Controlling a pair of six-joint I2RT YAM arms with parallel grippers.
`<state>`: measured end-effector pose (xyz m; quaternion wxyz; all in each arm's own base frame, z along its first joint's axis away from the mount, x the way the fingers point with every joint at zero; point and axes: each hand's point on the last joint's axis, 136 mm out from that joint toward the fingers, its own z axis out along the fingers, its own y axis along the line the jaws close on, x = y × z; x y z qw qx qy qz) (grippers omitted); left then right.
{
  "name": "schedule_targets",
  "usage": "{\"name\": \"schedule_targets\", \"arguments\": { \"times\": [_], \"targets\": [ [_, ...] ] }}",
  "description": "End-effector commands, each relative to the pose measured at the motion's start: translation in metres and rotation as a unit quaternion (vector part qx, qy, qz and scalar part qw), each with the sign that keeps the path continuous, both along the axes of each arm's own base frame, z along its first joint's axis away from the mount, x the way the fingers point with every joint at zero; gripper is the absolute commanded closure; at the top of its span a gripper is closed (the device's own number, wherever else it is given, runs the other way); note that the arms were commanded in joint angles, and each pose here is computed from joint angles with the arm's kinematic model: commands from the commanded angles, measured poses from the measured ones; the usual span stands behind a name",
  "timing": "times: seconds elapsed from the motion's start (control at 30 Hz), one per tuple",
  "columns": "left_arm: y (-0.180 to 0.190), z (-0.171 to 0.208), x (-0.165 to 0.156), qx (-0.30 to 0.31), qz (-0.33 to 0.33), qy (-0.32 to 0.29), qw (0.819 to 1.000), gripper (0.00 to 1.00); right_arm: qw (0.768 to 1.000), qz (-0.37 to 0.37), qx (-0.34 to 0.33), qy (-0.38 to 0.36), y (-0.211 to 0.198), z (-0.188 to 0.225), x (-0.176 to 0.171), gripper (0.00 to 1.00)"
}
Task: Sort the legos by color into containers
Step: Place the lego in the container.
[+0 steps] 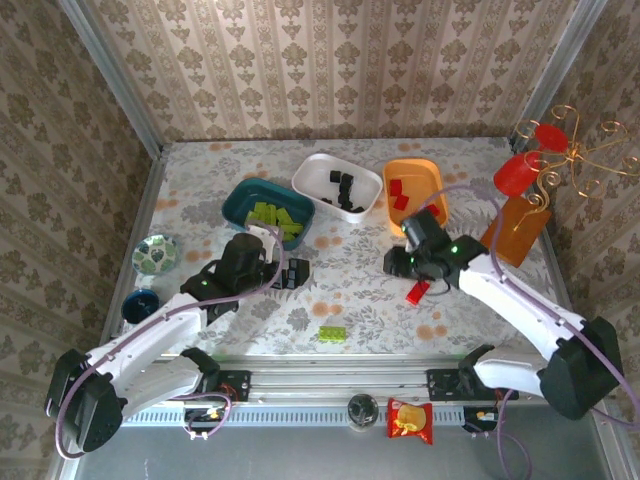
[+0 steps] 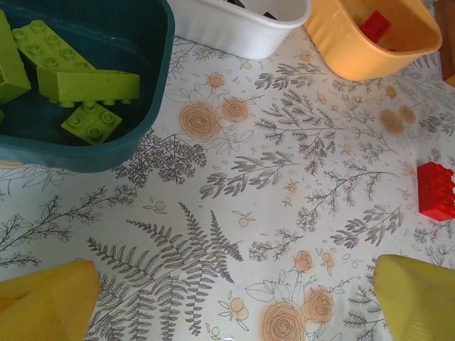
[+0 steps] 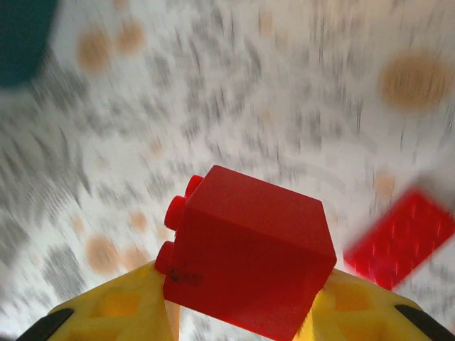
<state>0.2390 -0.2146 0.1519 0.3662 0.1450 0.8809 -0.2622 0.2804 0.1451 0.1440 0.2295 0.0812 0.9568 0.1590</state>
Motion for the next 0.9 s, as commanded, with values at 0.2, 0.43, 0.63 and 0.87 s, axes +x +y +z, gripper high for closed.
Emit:
{"name": "schedule_targets", "arguments": {
  "times": [0.2, 0.43, 0.63, 0.87],
  "targets": [
    [0.006, 0.025, -0.001, 0.002, -0.001, -0.024, 1.000, 0.00, 0.984, -0.120, -0.072, -0.108, -0.048, 0.024, 0.163, 0.69],
    [0.010, 0.032, -0.001, -0.005, 0.007, -0.038, 0.999, 0.00, 0.978, -0.169, -0.092, -0.081, -0.067, -0.001, 0.205, 0.65],
    [0.007, 0.033, 0.000, -0.003, -0.002, -0.039, 0.999, 0.00, 0.977, -0.173, -0.091, -0.082, -0.070, 0.012, 0.202, 0.22],
    [0.004, 0.036, 0.000, -0.007, -0.008, -0.044, 0.999, 0.00, 0.981, -0.153, -0.073, -0.094, -0.071, 0.042, 0.138, 0.18]
  ]
}}
